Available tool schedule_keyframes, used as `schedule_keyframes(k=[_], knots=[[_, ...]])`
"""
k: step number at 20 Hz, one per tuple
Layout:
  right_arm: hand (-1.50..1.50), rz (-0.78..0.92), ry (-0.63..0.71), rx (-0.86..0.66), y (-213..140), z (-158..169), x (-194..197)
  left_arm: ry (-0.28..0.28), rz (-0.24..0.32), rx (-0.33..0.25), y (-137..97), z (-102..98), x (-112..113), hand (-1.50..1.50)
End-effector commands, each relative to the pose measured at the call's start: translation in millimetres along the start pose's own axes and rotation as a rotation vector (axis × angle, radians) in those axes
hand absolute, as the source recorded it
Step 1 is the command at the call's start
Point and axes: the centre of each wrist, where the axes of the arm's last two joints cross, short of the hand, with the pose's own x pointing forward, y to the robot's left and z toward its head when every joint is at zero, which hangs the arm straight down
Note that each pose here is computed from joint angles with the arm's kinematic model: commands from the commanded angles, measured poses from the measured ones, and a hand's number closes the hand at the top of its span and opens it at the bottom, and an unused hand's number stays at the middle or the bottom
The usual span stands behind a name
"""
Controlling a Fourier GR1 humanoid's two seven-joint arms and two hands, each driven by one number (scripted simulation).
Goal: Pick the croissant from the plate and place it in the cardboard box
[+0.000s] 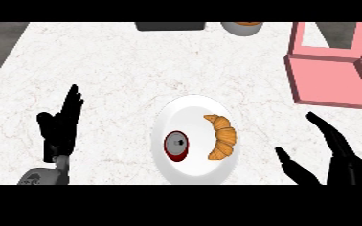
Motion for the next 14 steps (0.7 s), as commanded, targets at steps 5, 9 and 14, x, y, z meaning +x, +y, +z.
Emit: schedule_keyframes(k=[5,9,14], knots=[[-1.50,0.216,0.178,0.086,-31,41,58,0.005,0.007,0.012,1,-5,3,0.00],[-1.50,0.255,0.238,0.181,-26,42,102,-0.011,-0.004,0.001,6,-14,14,0.00],[-1.50,0.338,0.284,0.293,-17,25,151,0.016,0.012,-0.039,-9,0,0,0.00]])
